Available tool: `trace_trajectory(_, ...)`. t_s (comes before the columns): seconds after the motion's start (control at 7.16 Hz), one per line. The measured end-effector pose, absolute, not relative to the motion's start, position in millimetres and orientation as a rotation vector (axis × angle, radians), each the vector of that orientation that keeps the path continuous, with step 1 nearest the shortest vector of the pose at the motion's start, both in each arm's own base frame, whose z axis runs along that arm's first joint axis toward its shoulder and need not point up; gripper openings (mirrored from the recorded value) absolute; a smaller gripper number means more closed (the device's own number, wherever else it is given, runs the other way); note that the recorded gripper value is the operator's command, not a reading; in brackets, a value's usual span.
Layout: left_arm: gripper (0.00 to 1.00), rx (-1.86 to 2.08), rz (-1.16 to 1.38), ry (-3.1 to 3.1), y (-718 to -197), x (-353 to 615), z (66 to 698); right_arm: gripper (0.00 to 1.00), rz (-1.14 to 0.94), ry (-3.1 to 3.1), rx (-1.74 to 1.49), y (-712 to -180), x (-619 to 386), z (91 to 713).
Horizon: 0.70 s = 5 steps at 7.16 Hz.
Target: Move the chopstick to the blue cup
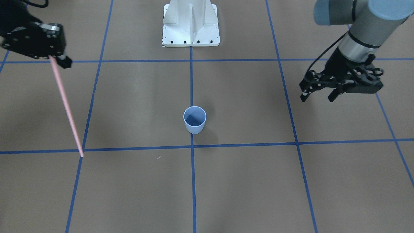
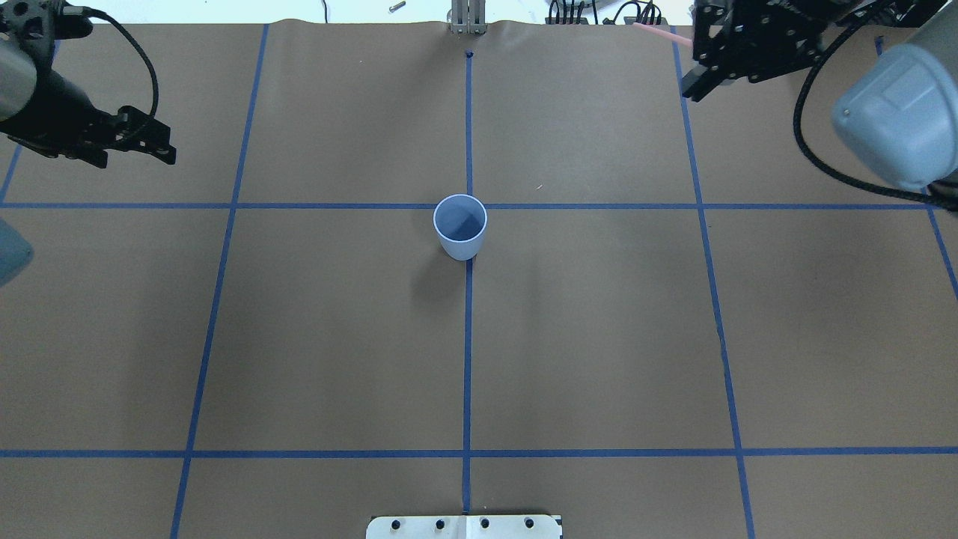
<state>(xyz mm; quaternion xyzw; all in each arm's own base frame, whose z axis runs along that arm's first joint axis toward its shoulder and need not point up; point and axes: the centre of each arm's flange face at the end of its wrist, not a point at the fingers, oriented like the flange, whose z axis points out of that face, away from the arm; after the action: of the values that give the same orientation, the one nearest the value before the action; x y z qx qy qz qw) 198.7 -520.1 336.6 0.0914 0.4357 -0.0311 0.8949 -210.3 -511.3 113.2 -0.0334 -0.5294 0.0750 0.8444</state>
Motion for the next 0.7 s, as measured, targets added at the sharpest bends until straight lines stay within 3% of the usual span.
trace_trajectory(0.7,0.98,0.199,-0.017,0.863,-530,150,385,0.00,0.236,-1.160,-0.228,-449,-358,33)
